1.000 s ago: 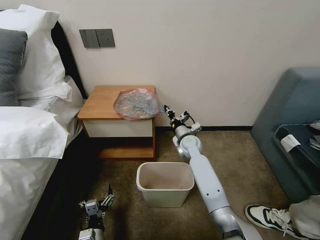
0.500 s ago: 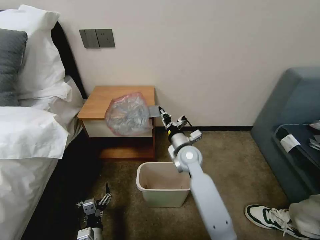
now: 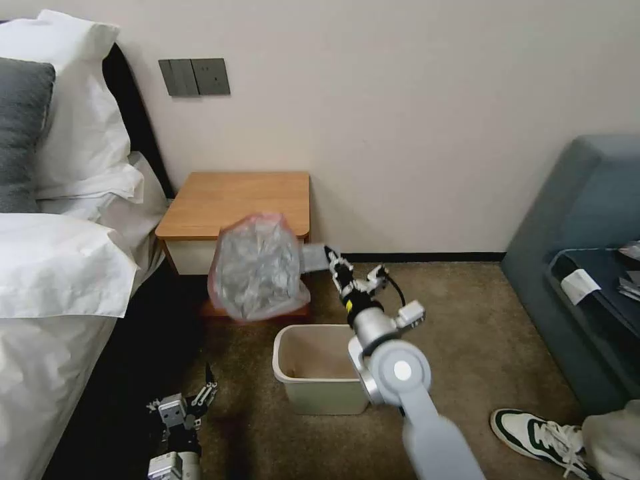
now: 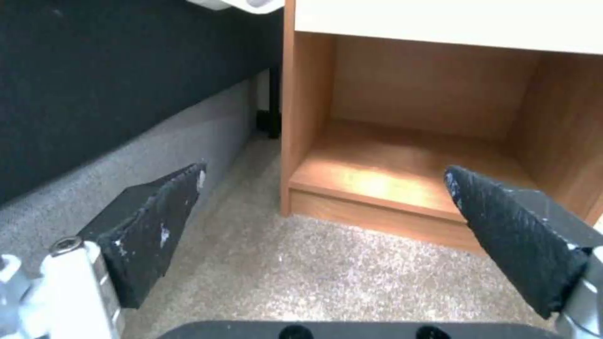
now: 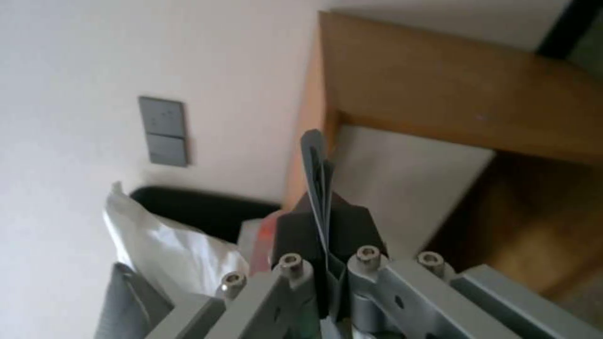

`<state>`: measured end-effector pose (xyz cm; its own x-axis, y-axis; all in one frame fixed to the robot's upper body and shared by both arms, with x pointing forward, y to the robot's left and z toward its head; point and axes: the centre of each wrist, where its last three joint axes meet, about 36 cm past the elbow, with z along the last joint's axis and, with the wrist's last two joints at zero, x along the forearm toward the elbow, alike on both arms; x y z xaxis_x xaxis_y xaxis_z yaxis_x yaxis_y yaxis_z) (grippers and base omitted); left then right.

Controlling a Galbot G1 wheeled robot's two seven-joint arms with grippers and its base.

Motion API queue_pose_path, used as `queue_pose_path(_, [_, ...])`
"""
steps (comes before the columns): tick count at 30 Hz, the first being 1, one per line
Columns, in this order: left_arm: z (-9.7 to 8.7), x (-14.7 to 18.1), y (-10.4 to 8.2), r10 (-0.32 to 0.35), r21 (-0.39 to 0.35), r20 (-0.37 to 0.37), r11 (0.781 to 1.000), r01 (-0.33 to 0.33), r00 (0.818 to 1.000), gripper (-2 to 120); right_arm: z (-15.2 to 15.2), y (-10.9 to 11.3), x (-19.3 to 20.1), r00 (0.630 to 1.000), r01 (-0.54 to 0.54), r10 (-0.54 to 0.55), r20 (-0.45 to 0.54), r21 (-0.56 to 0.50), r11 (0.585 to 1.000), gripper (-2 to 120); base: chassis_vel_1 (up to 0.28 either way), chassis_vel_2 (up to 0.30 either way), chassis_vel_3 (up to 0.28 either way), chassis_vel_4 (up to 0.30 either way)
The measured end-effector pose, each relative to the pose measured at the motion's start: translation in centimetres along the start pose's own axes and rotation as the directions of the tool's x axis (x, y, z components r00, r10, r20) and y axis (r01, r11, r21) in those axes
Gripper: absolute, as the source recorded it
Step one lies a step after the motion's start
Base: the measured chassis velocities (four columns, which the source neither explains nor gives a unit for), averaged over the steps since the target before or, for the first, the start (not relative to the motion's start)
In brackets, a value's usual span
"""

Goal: Pick up the garbage bag from the table and place it over the trash can.

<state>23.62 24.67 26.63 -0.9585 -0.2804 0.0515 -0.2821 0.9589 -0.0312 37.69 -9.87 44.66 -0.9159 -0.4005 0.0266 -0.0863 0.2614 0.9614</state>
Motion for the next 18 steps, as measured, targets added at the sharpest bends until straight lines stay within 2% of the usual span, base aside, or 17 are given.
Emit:
queue_pose_path(6, [0.1, 0.0, 0.1, -0.004, -0.003, -0.002, 1.000, 0.004, 1.000, 100, 1.5, -1.9, 2.3, 0.996, -0.088, 0.088, -0.024, 0.005, 0.996, 0, 0.000, 0.000, 0.000, 0.000])
queue_pose_path(9, [0.2, 0.1, 0.4, -0.012, -0.006, -0.003, 1.000, 0.012, 1.000, 100, 2.6, -3.8, 4.6, 0.985, -0.170, 0.170, -0.034, 0.019, 0.985, 0, 0.000, 0.000, 0.000, 0.000])
queue_pose_path(13, [0.1, 0.0, 0.5, -0.017, -0.004, 0.000, 1.000, 0.017, 1.000, 100, 3.0, -5.0, 6.6, 0.974, -0.225, 0.226, -0.034, 0.034, 0.974, 0, 0.000, 0.000, 0.000, 0.000])
queue_pose_path(18, [0.1, -0.4, 0.3, -0.016, 0.001, 0.005, 1.000, 0.016, 1.000, 100, 2.6, -5.0, 7.2, 0.969, -0.243, 0.244, -0.024, 0.038, 0.969, 0, 0.000, 0.000, 0.000, 0.000])
